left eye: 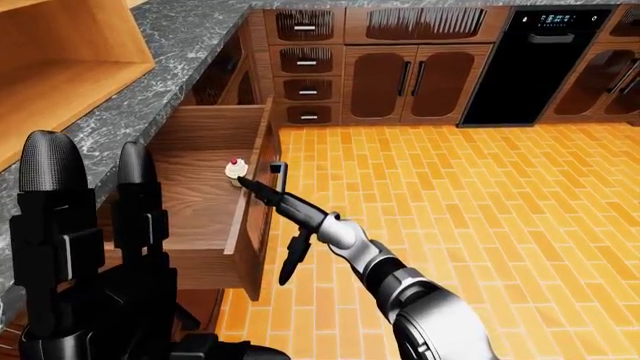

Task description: Close the right drawer.

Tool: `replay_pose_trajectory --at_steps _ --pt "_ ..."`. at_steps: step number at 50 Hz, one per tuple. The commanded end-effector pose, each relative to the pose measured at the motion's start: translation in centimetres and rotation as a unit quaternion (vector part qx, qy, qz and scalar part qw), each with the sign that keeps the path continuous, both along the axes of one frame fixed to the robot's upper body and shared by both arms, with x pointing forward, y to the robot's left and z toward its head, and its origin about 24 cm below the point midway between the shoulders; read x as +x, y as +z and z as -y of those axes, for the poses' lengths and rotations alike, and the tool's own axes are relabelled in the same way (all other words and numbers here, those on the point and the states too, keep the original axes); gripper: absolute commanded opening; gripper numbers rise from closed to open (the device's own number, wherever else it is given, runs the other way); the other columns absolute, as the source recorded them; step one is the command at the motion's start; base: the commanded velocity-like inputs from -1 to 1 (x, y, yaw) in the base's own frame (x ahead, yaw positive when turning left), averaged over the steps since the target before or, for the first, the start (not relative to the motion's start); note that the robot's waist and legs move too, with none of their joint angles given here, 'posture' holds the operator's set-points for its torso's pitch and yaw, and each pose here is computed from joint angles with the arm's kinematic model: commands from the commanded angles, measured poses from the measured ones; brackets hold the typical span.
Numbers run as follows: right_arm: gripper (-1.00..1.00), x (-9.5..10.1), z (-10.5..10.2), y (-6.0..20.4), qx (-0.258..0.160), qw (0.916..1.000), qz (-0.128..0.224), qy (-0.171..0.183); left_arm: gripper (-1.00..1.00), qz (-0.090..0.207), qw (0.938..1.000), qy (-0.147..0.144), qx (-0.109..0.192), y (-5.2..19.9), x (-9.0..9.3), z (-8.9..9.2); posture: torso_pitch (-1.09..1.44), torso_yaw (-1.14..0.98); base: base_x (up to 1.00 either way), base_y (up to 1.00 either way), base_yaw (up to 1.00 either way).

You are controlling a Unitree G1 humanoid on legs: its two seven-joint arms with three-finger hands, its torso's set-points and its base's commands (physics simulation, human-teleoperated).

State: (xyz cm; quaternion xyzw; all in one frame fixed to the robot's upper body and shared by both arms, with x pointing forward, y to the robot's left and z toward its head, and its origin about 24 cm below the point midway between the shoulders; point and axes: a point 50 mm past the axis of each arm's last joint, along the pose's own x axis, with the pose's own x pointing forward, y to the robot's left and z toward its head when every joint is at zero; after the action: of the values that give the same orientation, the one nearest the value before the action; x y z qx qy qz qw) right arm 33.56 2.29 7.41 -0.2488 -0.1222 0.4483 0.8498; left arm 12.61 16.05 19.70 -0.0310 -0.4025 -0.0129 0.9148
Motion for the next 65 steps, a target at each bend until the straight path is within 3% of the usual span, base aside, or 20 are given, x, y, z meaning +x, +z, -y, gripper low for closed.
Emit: replay_pose_trajectory --at_steps 1,18,25,31,37,40,41,42,43,44,46,47,48,50,54,60,65 --pt "1.0 -0.7 -2.2 2.9 0.023 0.9951 0.066 0.069 1.0 0.031 0.9995 0.0 0.002 0.9 -0.7 0.1 0.0 0.0 0.0 0.0 0.0" --pt "1.0 -0.2 -1.9 3.7 0.031 0.9948 0.072 0.064 1.0 0.029 0.9996 0.0 0.002 0.9 -0.6 0.1 0.0 0.0 0.0 0.0 0.0" --pt "1.0 3.0 2.1 6.9 0.049 0.9925 0.11 -0.018 1.0 0.029 0.9996 0.0 0.002 0.8 -0.6 0.1 0.0 0.0 0.0 0.0 0.0" --pt "1.0 5.0 6.4 9.8 0.078 0.9807 0.149 -0.1 1.0 0.028 0.9996 -0.001 0.003 0.8 -0.5 0.1 0.0 0.0 0.0 0.0 0.0" --pt "1.0 5.9 10.8 13.0 0.109 0.9586 0.196 -0.175 1.0 0.029 0.9996 0.0 0.003 0.8 -0.5 0.1 0.0 0.0 0.0 0.0 0.0" --pt "1.0 5.1 14.2 15.6 0.13 0.9345 0.238 -0.231 1.0 0.028 0.9996 -0.001 0.003 0.8 -0.5 0.2 0.0 0.0 0.0 0.0 0.0" --pt "1.0 4.5 14.9 16.4 0.141 0.9294 0.245 -0.237 1.0 0.028 0.9996 -0.001 0.004 0.8 -0.5 0.2 0.0 0.0 0.0 0.0 0.0" --pt "1.0 3.1 16.4 17.4 0.15 0.9147 0.268 -0.263 1.0 0.028 0.9996 -0.001 0.004 0.7 -0.5 0.2 0.0 0.0 0.0 0.0 0.0" --pt "1.0 2.4 16.8 17.6 0.155 0.9123 0.27 -0.266 1.0 0.028 0.9996 -0.002 0.004 0.7 -0.5 0.2 0.0 0.0 0.0 0.0 0.0" --pt "1.0 1.3 17.6 17.9 0.161 0.9026 0.28 -0.285 1.0 0.028 0.9996 -0.002 0.004 0.7 -0.5 0.2 0.0 0.0 0.0 0.0 0.0" --pt "1.0 -1.1 18.7 17.5 0.176 0.8915 0.287 -0.303 1.0 0.027 0.9996 -0.003 0.005 0.6 -0.5 0.3 0.0 0.0 0.0 0.0 0.0" --pt "1.0 -1.7 18.8 17.2 0.177 0.8909 0.287 -0.304 1.0 0.027 0.9996 -0.003 0.005 0.6 -0.5 0.3 0.0 0.0 0.0 0.0 0.0" --pt "1.0 -2.7 19.2 17.0 0.186 0.8833 0.294 -0.315 1.0 0.027 0.9996 -0.003 0.006 0.6 -0.5 0.3 0.0 0.0 0.0 0.0 0.0" --pt "1.0 -4.2 19.7 16.3 0.194 0.8784 0.291 -0.325 1.0 0.025 0.9997 -0.002 0.006 0.6 -0.5 0.3 0.0 0.0 0.0 0.0 0.0" --pt "1.0 -5.9 21.0 15.8 0.215 0.8593 0.296 -0.357 1.0 0.024 0.9997 -0.002 0.007 0.5 -0.5 0.4 0.0 0.0 0.0 0.0 0.0" --pt "1.0 -8.1 21.9 14.5 0.236 0.8457 0.29 -0.381 1.0 0.022 0.9997 -0.002 0.009 0.3 -0.4 0.4 0.0 0.0 0.0 0.0 0.0" --pt "1.0 -8.3 22.2 13.4 0.243 0.8447 0.279 -0.387 1.0 0.019 0.9997 -0.002 0.013 0.2 -0.3 0.5 0.0 0.0 0.0 0.0 0.0"
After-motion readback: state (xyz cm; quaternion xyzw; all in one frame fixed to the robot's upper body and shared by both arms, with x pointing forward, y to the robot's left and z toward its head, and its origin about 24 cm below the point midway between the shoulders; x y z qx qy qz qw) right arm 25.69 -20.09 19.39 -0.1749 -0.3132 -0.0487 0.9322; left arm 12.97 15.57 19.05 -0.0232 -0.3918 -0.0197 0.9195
